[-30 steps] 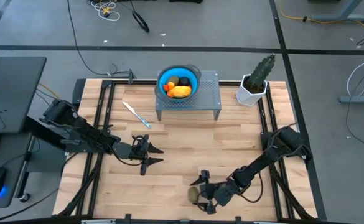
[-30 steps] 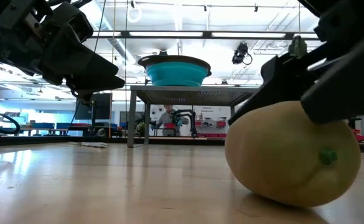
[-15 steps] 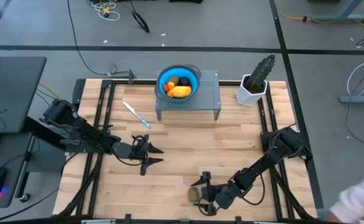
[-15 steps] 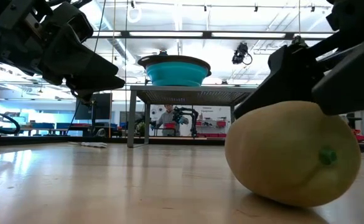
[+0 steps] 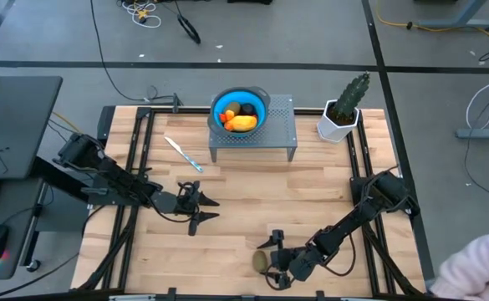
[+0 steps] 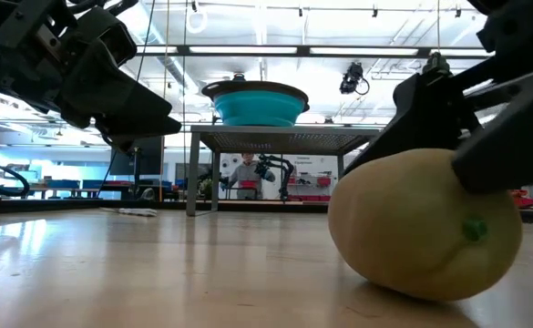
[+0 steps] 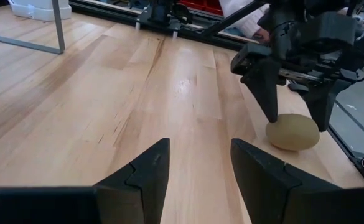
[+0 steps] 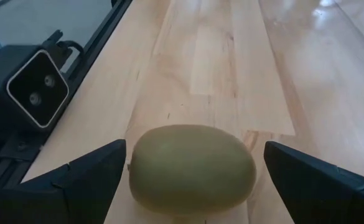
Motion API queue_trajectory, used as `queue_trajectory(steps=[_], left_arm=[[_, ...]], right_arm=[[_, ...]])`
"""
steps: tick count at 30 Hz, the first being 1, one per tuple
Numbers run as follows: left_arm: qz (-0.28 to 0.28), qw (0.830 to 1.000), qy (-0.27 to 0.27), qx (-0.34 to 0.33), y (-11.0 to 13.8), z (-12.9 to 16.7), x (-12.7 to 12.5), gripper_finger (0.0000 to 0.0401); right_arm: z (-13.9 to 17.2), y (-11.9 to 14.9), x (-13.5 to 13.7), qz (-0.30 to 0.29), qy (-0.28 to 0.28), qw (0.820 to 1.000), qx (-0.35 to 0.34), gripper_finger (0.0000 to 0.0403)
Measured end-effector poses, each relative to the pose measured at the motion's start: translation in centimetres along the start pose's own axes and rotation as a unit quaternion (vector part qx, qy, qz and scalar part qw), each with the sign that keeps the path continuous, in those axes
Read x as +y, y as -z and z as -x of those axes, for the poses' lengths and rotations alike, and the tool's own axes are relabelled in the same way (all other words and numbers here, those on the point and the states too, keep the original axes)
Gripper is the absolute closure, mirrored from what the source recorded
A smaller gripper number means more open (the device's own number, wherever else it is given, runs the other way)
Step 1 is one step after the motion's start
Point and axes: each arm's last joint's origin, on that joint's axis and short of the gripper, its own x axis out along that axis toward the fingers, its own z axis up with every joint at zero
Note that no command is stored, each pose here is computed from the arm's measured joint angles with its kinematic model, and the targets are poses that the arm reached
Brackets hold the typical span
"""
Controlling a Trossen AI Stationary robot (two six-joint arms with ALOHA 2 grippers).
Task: Pick & Place Fruit
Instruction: Put the green kiwi into the blue strainer bowl
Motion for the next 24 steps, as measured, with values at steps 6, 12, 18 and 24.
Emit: queue_trajectory(steps=[6, 12, 18, 24], left_arm=[[0.004, 1.000, 0.000, 0.000, 0.00, 0.00, 0.00, 0.0223], [0.007, 1.000, 0.000, 0.000, 0.00, 0.00, -0.01, 0.0223], [0.008, 1.000, 0.001, 0.000, -0.01, 0.00, -0.02, 0.0223], [0.009, 1.000, 0.002, 0.000, -0.01, 0.00, -0.02, 0.0223]], right_arm=[[0.04, -0.27, 0.33, 0.005, -0.002, 1.000, 0.001, 0.0010], [-0.09, 0.04, 0.32, 0.006, 0.003, 1.000, 0.007, 0.0010], [-0.73, -0.13, 0.71, 0.015, 0.006, 1.000, 0.013, 0.0010], [-0.92, -0.07, 0.76, 0.019, 0.017, 0.999, 0.027, 0.0011]])
